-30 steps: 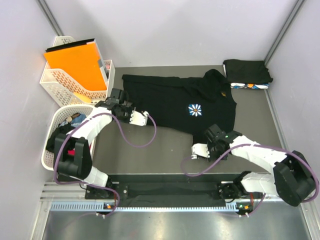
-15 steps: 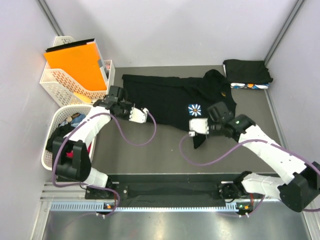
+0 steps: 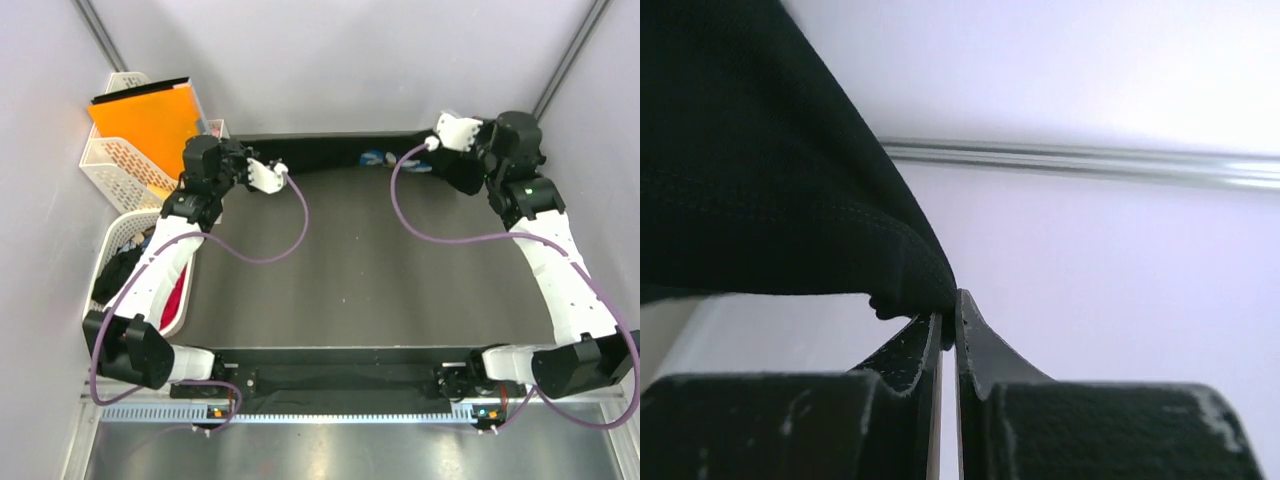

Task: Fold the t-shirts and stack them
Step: Flatten out the tshirt

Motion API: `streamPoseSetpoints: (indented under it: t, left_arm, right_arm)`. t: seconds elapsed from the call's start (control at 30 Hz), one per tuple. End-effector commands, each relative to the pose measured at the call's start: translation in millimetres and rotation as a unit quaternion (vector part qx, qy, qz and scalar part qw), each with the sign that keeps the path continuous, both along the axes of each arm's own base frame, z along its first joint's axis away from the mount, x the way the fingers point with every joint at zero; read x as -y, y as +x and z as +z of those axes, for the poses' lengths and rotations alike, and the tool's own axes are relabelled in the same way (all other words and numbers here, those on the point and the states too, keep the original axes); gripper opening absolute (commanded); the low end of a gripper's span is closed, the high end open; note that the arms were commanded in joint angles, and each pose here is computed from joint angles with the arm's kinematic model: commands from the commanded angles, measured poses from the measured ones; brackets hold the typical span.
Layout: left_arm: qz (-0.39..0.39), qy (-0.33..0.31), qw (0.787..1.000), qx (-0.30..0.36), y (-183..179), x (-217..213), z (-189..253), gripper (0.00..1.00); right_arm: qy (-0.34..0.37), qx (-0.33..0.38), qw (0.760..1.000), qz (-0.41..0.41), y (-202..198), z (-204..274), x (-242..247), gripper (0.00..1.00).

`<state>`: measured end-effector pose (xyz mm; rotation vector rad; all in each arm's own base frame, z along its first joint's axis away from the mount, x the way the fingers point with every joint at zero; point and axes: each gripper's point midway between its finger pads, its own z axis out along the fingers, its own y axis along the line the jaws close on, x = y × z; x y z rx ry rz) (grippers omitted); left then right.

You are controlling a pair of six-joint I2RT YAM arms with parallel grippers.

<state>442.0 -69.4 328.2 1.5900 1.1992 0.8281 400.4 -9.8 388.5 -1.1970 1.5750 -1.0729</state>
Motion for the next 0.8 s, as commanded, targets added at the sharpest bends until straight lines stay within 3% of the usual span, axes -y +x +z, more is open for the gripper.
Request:
streamPoseSetpoints:
  t: [0.0, 0.33, 0.53, 0.77]
  left_arm:
    - [0.052, -0.006, 0.989, 0.138, 13, -28, 78, 0.0]
    - [0.093, -0.021, 0.945, 0.313, 4, -57, 188, 0.0]
    - [0.024, -0.034, 0.936, 0.351, -38, -38, 228, 0.0]
    - [-0.01, -0.068, 0.901, 0.429, -103, -35, 280, 0.0]
  right_arm:
    - [-0.02, 0.159, 0.986, -0.053, 0, 97, 33, 0.0]
    - [-0.014, 0.351, 0.933, -0.073, -39, 205, 51, 0.0]
    - [0.028, 0.407, 0.912, -0.053, -93, 250, 52, 0.0]
    - [0.004, 0.476, 0.879, -0.033, -151, 292, 50, 0.0]
